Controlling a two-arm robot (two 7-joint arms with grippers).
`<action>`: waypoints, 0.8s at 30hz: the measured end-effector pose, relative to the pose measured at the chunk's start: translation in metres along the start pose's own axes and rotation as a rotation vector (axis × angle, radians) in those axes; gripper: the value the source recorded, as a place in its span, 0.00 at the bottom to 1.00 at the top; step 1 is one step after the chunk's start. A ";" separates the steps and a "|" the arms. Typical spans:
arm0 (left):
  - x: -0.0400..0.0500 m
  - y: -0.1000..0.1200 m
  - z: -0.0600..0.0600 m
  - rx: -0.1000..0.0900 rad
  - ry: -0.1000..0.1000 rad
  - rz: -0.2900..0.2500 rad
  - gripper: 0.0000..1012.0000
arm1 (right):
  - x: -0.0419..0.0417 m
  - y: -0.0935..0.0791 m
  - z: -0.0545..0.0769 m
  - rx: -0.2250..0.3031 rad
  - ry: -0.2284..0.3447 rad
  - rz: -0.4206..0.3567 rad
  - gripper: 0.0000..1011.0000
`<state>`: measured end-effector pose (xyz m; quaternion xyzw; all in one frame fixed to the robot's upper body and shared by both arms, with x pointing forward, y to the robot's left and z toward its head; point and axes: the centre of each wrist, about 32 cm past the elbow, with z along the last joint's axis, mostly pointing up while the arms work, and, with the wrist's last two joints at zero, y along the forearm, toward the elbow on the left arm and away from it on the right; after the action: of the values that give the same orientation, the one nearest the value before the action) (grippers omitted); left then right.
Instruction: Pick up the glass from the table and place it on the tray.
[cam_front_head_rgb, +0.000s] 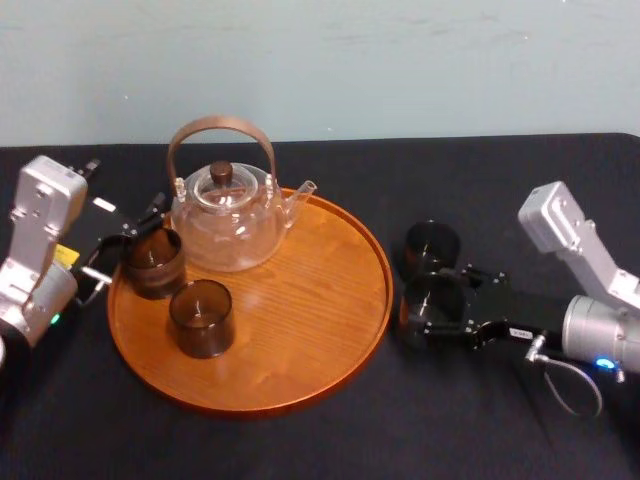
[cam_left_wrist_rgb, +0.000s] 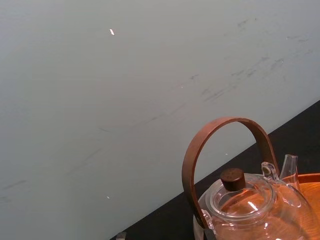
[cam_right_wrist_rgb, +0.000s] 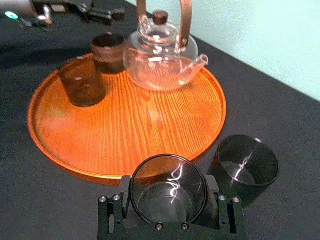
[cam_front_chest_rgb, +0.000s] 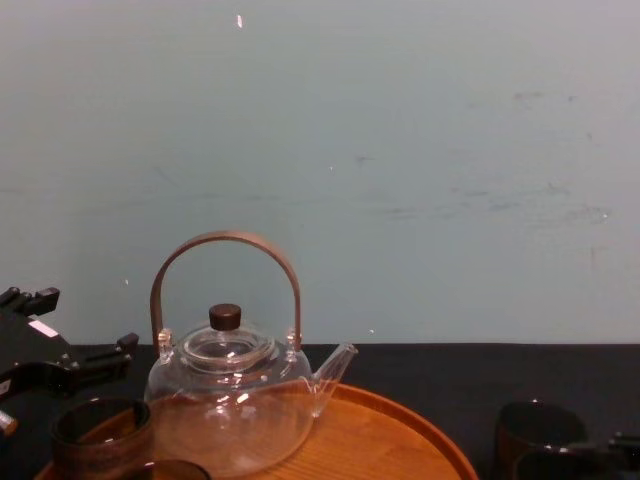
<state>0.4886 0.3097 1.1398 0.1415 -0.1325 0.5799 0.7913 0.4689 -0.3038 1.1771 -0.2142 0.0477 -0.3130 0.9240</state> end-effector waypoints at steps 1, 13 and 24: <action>0.0000 0.000 0.000 0.000 0.000 0.000 0.99 | 0.0004 -0.002 0.001 0.004 -0.002 0.004 0.89; 0.0000 0.000 0.000 0.000 0.000 0.000 0.99 | 0.0045 -0.024 0.029 0.076 -0.051 0.033 0.89; 0.0000 0.000 0.000 0.000 0.000 0.000 0.99 | 0.0028 -0.004 0.044 0.106 -0.084 0.082 0.89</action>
<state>0.4886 0.3097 1.1398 0.1415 -0.1324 0.5799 0.7913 0.4788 -0.2921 1.2183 -0.1757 0.0010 -0.2676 0.9474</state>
